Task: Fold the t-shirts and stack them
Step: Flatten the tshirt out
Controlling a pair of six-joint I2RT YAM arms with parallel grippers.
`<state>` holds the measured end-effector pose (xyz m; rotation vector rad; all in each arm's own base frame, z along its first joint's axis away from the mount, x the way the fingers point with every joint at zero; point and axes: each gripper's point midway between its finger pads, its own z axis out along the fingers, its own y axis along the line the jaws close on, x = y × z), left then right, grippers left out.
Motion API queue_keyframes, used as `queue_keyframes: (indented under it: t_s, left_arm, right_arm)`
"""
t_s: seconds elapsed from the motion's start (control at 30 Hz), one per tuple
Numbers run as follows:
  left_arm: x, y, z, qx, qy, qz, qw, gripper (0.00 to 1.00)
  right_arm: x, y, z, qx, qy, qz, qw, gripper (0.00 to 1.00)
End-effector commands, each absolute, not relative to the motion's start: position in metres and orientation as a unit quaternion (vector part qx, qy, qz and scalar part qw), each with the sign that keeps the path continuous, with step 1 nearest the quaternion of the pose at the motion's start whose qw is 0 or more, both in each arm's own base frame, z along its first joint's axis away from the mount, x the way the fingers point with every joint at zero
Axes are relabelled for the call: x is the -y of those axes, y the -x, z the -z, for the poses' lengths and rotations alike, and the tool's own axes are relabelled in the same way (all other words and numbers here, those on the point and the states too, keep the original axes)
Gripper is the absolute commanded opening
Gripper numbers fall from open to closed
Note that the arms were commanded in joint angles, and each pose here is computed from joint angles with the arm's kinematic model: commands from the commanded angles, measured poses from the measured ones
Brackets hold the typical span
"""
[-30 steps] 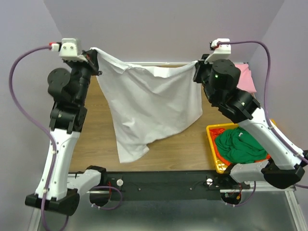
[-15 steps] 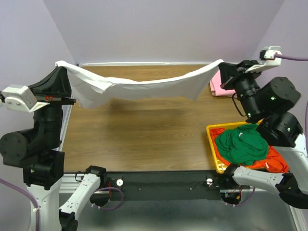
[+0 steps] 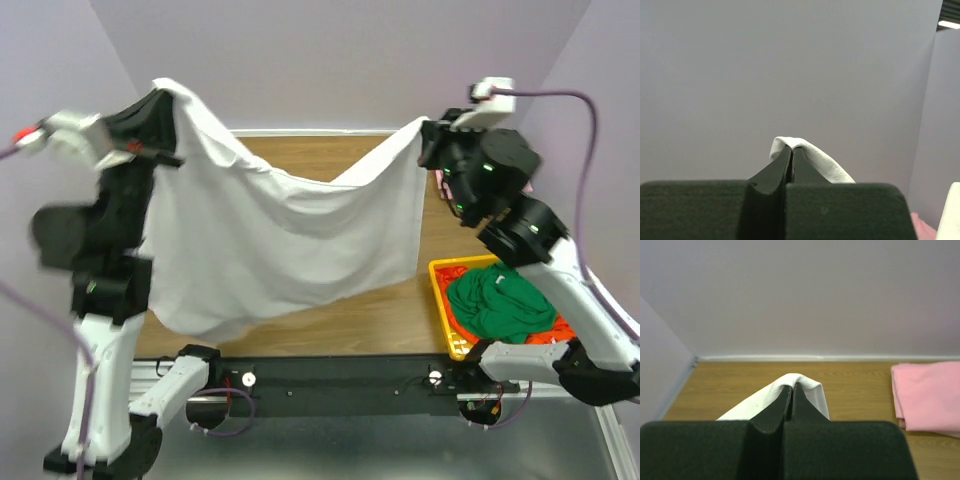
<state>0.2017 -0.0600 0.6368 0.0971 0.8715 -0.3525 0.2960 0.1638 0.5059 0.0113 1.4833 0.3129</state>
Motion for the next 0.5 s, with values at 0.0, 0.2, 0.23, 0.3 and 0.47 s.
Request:
queue_keyframes:
  t_s: [0.0,0.2,0.23,0.3,0.47]
  left_arm:
    - [0.094,-0.336,-0.544,-0.546,-0.06,0.182,0.815,0.0]
    - [0.106,-0.496,-0.406,-0.686,-0.041,0.142,0.712,0.0]
    - [0.107,-0.512,-0.402,-0.698,-0.042,0.142,0.701,0.0]
    - [0.11,-0.559,-0.334,-0.751,-0.035,0.139,0.645,0.28]
    - [0.124,-0.594,-0.289,-0.783,-0.046,0.152,0.602,0.71]
  right_arm:
    - [-0.161,-0.359,-0.436,-0.727,-0.026,-0.017,0.686,0.0]
    - [-0.121,-0.469,-0.316,-0.799,-0.071,0.02,0.597,0.01]
    - [-0.111,-0.497,-0.27,-0.825,-0.076,0.026,0.56,0.0]
    - [-0.108,-0.52,-0.226,-0.848,-0.076,0.018,0.525,0.04]
    - [-0.112,-0.558,-0.154,-0.881,-0.062,0.001,0.47,0.85]
